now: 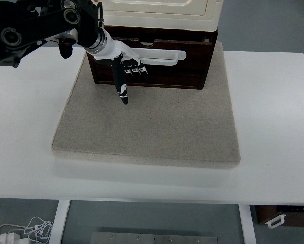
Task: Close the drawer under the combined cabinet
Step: 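Push the brown drawer front with the left hand toward the cabinet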
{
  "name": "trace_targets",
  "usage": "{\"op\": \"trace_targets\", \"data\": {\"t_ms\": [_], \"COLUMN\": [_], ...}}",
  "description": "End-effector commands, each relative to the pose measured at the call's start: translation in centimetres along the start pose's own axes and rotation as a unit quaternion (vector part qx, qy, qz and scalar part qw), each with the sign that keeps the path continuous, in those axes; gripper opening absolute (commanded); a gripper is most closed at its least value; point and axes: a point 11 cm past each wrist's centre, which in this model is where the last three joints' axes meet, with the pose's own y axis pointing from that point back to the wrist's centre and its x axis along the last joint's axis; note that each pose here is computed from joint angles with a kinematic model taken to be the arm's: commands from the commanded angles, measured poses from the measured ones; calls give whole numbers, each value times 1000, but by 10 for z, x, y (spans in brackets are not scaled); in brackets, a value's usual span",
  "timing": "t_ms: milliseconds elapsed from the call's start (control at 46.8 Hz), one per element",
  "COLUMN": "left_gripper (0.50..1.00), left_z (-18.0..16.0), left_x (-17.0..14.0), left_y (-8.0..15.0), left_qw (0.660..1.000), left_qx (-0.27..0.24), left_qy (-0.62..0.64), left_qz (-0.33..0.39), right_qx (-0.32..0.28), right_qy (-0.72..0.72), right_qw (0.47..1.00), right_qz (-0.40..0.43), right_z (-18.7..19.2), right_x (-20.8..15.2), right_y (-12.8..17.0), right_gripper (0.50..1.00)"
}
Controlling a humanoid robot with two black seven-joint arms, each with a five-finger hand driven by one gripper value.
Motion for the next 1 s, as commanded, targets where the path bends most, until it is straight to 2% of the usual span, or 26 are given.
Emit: {"op": "trace_targets", "data": {"t_ms": [0, 983], "left_gripper": [994, 988], "left_z": [-2, -22], "left_x": [1, 20], "left_y": [0, 1], "left_qw": [1000, 999], "left_qx": [1, 10], "left_qy": [3, 39], "left_qz": [2, 29], "right_qx": [0, 0], "right_qy": [0, 0], "right_qw": [1000, 1000], "right_qz": [0, 0], "right_z": [0, 0], "right_x": [0, 0], "right_y": [0, 0], "right_gripper": [952, 952]}}
